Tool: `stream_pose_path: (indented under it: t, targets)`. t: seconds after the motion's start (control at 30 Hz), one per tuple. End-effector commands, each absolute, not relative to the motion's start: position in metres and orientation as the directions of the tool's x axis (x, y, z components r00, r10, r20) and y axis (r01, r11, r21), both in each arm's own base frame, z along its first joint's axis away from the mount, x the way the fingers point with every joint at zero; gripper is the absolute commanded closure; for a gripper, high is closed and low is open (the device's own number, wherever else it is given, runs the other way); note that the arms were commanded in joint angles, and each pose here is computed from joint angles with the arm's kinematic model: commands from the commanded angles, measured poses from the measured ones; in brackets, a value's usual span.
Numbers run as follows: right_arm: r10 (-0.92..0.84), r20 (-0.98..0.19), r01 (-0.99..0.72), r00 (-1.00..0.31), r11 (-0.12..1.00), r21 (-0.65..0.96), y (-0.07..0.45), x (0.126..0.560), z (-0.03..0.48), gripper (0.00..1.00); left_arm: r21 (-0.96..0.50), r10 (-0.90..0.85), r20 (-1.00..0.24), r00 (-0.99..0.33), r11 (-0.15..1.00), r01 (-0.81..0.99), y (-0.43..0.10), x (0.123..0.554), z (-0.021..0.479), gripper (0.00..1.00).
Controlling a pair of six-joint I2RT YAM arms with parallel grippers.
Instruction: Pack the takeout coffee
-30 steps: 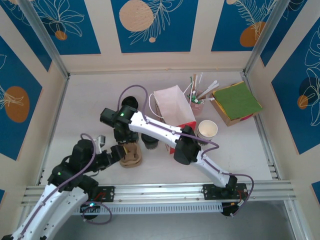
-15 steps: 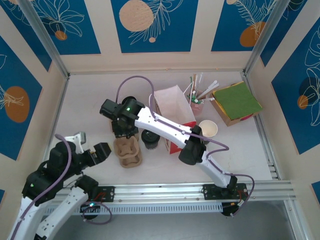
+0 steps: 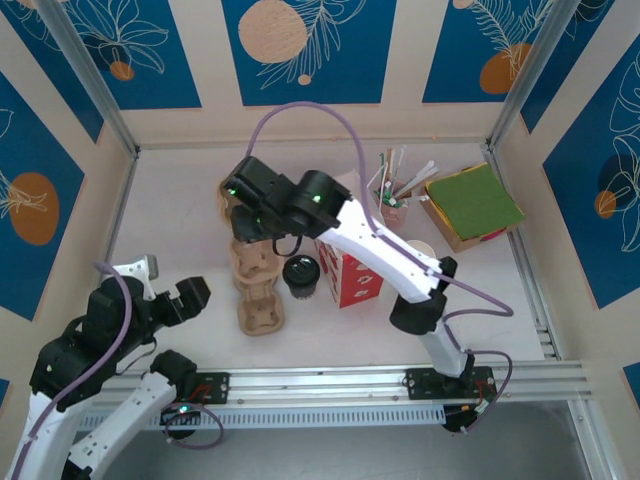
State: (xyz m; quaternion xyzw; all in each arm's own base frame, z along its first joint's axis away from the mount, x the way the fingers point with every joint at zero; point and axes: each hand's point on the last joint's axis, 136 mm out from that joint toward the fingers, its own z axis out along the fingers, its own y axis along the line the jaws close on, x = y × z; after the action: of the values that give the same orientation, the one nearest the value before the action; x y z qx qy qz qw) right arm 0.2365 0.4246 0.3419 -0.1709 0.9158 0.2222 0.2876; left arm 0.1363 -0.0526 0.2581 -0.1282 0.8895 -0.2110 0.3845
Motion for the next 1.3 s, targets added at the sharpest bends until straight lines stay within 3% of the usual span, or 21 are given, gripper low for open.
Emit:
stream_pose_path:
  t: [0.0, 0.3, 0.6, 0.87, 1.27]
  targets:
    - [-0.157, -0.726, -0.501, -0.669, 0.818, 0.284, 0.411, 0.244, 0.391, 0.67, -0.47, -0.387, -0.655, -0.649, 0.881, -0.051, -0.055, 0.146, 0.268, 0.0]
    - [-0.088, -0.843, -0.503, -0.53, 0.834, 0.229, 0.36, 0.256, 0.455, 0.66, -0.479, -0.388, -0.655, -0.648, 0.877, -0.041, -0.063, 0.157, 0.273, 0.0]
    - [-0.041, -0.897, -0.442, -0.441, 0.879, 0.177, 0.305, 0.272, 0.489, 0.65, -0.496, -0.389, -0.671, -0.632, 0.868, -0.007, -0.072, 0.17, 0.289, 0.0]
    - [-0.093, -0.879, -0.387, -0.468, 0.916, 0.11, 0.265, 0.292, 0.466, 0.65, -0.468, -0.31, -0.71, -0.633, 0.878, 0.095, -0.09, 0.184, 0.308, 0.0]
    - [-0.168, -0.789, -0.352, -0.591, 0.934, 0.065, 0.245, 0.313, 0.394, 0.65, -0.463, -0.296, -0.702, -0.648, 0.881, 0.098, -0.1, 0.2, 0.309, 0.0]
